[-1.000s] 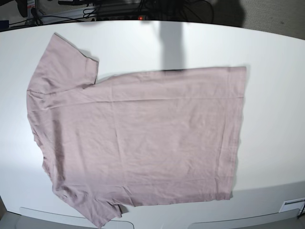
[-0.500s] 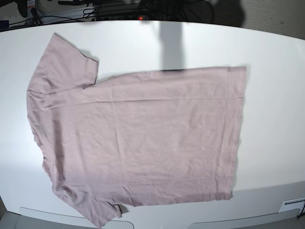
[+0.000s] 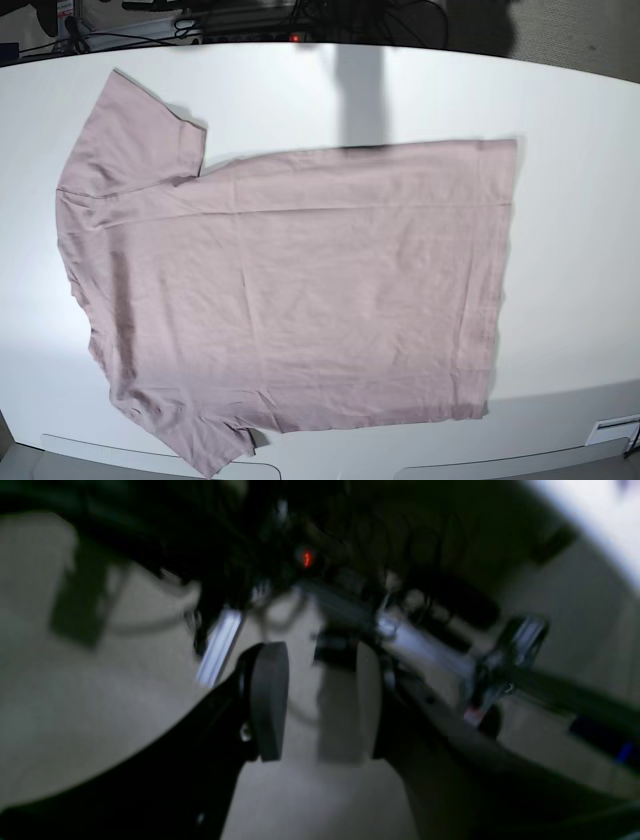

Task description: Fold the T-shirt properly

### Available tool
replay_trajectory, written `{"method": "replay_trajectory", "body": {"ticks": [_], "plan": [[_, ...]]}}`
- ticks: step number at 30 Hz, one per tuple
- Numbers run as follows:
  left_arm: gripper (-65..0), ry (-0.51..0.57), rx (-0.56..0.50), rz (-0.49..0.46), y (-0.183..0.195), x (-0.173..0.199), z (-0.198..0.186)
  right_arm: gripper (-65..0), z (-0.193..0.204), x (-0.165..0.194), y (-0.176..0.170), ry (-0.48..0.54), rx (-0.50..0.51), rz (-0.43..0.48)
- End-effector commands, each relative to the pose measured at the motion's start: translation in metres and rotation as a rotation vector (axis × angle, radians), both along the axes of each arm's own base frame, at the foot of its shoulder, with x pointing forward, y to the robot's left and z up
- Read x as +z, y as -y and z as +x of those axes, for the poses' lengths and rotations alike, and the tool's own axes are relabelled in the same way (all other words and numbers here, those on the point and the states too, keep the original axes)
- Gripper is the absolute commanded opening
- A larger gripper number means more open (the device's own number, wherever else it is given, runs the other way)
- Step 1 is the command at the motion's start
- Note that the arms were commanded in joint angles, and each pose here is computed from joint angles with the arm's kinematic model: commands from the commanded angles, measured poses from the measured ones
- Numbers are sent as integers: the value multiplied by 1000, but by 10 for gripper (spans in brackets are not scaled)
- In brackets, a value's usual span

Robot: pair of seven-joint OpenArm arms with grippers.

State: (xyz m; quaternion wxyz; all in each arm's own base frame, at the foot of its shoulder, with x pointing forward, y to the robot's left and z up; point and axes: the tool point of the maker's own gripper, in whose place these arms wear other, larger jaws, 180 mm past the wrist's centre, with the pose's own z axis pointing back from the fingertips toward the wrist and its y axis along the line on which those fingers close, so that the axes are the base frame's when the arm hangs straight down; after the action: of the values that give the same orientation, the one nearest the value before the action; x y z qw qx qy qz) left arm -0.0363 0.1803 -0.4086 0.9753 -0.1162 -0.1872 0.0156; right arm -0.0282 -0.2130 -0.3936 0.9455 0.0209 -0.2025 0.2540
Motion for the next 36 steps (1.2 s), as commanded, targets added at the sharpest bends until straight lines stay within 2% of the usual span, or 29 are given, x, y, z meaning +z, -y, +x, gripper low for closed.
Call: {"method": "replay_trajectory", "body": {"ticks": [1, 9, 20, 22, 26, 31, 33, 36], "plan": [[-331, 21, -10, 7, -3, 9, 3, -408, 6, 7, 2, 24, 2, -6], [-331, 230, -20, 48, -11, 29, 78, -408, 45, 20, 12, 146, -7, -38], [-331, 321, -26, 51, -10, 33, 122, -408, 97, 28, 14, 296, 57, -77], [-331, 350, -41, 64, -11, 35, 133, -408, 114, 36, 13, 370, 120, -97], [-331, 460, -176, 138, -11, 46, 167, -408, 148, 49, 12, 496, 223, -170], [-335, 658, -370, 156, -1, 77, 209, -408, 187, 63, 17, 610, 307, -289], [-377, 721, -421, 184, 1, 86, 222, -408, 199, 67, 22, 633, 321, -344], [-449, 774, -531, 235, 7, 92, 233, -407, 209, 68, 26, 623, 314, -365]]}}
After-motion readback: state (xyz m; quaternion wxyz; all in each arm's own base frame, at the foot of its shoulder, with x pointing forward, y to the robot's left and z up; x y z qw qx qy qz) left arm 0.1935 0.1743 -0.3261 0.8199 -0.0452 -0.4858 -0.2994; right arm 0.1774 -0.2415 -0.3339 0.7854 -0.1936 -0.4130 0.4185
